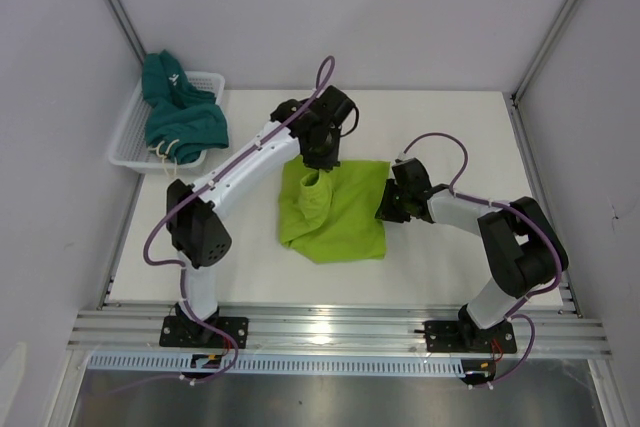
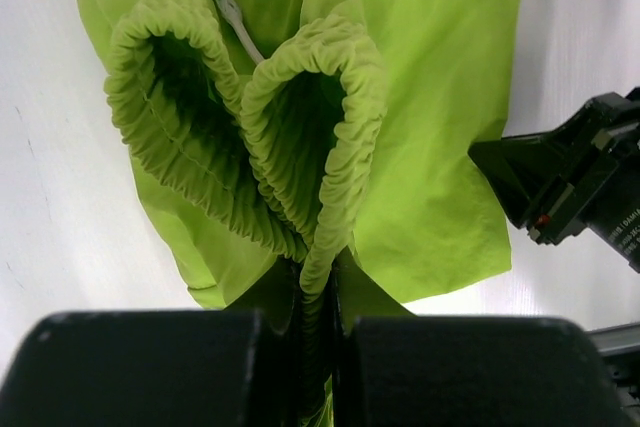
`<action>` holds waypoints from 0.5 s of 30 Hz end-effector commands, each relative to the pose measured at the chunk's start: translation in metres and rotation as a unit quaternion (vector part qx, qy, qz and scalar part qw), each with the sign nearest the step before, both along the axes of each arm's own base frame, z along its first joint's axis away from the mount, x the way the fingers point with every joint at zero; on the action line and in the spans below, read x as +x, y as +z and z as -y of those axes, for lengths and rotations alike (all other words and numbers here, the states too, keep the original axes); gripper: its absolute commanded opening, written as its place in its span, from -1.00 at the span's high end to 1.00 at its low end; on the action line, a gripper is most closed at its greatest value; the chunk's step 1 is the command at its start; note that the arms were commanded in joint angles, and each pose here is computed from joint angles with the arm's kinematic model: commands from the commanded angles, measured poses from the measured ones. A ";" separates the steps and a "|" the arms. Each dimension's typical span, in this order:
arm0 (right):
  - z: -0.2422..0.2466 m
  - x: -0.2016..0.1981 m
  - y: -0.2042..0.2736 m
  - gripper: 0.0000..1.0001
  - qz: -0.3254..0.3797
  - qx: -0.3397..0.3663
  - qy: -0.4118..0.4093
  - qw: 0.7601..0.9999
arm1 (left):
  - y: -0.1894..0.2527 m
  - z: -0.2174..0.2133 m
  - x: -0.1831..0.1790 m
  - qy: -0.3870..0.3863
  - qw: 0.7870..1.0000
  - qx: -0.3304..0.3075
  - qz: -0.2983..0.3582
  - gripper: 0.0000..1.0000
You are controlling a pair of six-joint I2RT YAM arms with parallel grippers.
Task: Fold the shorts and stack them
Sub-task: Fold the shorts
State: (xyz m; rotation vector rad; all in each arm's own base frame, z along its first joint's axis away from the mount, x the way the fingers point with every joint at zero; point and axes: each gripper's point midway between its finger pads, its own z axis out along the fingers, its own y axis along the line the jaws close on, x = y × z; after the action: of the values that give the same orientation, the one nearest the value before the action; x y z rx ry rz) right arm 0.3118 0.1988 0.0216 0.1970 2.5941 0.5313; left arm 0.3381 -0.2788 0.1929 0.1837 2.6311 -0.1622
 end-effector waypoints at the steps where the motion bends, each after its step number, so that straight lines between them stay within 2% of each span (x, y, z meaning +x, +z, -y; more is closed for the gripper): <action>1: 0.005 0.004 0.002 0.52 0.006 -0.014 -0.003 1.000 | 0.006 0.007 -0.003 -0.004 1.000 -0.005 0.006 0.93; 2: 0.005 0.004 0.002 0.52 0.005 -0.014 -0.003 1.000 | 0.005 0.009 -0.003 -0.006 1.000 -0.008 0.004 0.74; 4: 0.005 0.004 0.003 0.52 0.006 -0.014 -0.003 1.000 | 0.003 0.014 -0.003 -0.012 1.000 -0.014 0.000 0.56; 6: 0.005 0.004 0.003 0.52 0.005 -0.014 -0.003 1.000 | -0.001 0.022 -0.007 -0.023 0.999 -0.031 -0.013 0.29; 7: 0.006 0.004 0.004 0.52 0.006 -0.012 -0.004 1.000 | -0.002 0.029 -0.004 -0.025 0.999 -0.045 -0.009 0.13; 9: 0.007 0.004 0.003 0.51 0.005 -0.012 -0.007 1.000 | -0.006 0.045 -0.009 -0.049 0.995 -0.084 -0.025 -0.05; 10: 0.007 0.005 0.003 0.52 0.006 -0.010 -0.008 1.000 | -0.008 0.056 -0.005 -0.057 0.993 -0.106 -0.018 -0.33; 12: 0.008 0.005 0.003 0.52 0.005 -0.008 -0.011 1.000 | -0.014 0.073 -0.012 -0.075 0.986 -0.143 -0.045 -0.37; 15: 0.009 0.005 0.001 0.52 0.002 -0.006 -0.014 1.000 | -0.008 0.099 -0.009 -0.084 0.973 -0.214 -0.038 -0.36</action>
State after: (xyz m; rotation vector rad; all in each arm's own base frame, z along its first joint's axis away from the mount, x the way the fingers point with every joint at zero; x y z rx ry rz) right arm 0.3138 0.1956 0.0218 0.2128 2.5923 0.5290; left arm 0.3290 -0.3360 0.1688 0.2514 2.6604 -0.4941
